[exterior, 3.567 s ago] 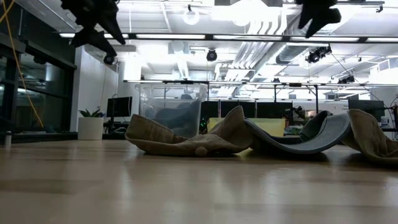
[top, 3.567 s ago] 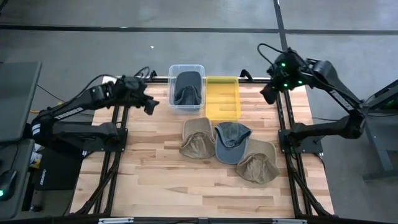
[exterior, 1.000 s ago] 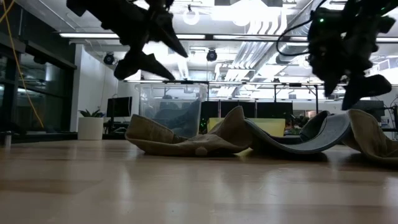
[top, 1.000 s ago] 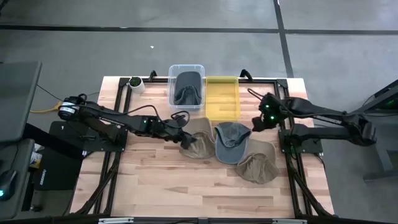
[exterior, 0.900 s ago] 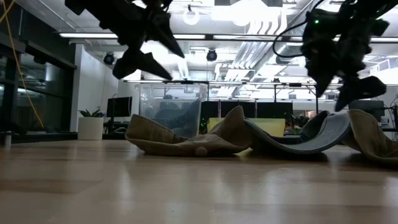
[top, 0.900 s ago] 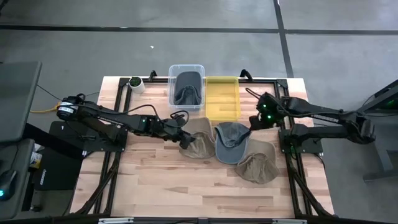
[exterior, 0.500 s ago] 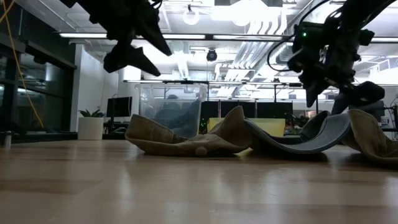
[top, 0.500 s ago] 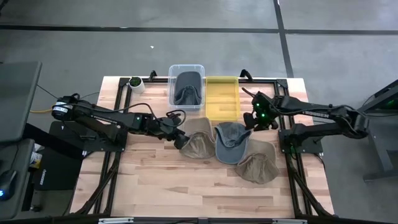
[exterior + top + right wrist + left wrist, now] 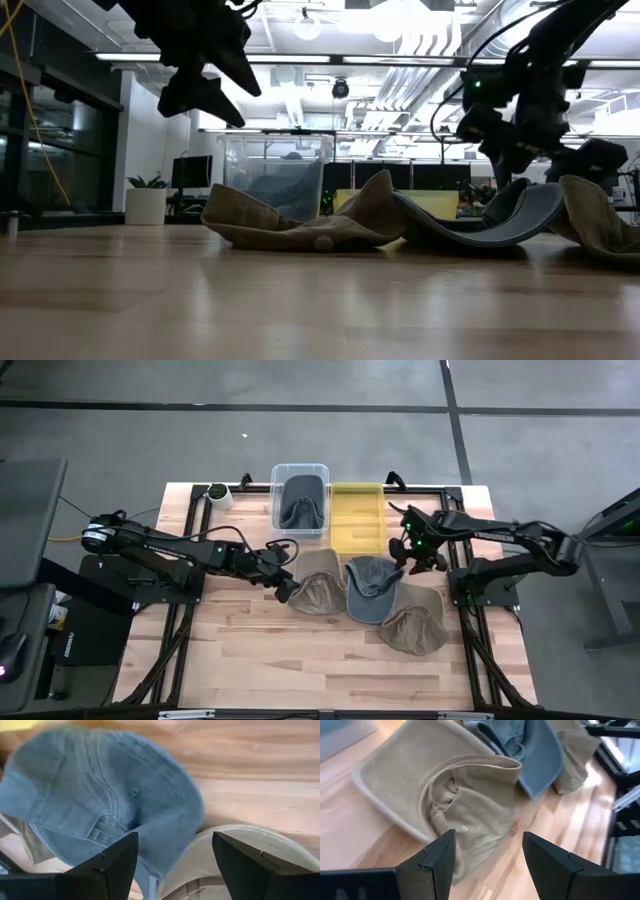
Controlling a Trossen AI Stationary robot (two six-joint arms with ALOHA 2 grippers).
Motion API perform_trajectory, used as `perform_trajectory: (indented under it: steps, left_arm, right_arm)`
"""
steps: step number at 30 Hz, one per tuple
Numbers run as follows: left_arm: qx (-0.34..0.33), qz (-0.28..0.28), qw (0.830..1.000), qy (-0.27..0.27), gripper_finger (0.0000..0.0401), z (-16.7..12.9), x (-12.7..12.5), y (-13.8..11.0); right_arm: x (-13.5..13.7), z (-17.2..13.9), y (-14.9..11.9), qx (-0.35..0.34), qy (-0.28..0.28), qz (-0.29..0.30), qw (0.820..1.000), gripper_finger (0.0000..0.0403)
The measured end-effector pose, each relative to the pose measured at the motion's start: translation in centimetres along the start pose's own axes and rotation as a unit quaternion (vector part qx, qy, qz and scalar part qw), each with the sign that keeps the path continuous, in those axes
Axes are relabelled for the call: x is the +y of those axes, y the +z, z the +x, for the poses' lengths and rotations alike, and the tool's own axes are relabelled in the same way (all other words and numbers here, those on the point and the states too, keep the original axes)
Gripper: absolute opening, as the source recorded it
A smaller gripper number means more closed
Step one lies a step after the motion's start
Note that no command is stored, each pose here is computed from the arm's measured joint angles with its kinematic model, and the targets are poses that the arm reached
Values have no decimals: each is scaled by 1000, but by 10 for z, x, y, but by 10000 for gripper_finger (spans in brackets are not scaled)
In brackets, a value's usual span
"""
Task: Pick & Place hat
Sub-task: Put the black cap into the transparent bin
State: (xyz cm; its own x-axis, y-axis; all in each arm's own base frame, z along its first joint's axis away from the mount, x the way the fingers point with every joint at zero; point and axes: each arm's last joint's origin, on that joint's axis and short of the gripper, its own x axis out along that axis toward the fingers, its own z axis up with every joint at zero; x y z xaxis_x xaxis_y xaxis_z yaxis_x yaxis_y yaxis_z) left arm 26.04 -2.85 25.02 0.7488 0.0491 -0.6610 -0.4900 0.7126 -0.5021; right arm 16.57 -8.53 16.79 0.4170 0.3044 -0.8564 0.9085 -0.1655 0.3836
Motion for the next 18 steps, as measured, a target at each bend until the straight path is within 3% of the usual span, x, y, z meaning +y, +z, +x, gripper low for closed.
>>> perform_trajectory:
  steps: [8, 18]
  left_arm:
    - [17, 15, 998, 64, 207, -14, 12, -5]
    - [-2, 25, 997, 76, 207, -33, 16, -4]
  right_arm:
    - [12, 20, 3, 22, 7, -2, 1000, 249]
    - [17, 41, -1, 61, -10, -9, 998, 249]
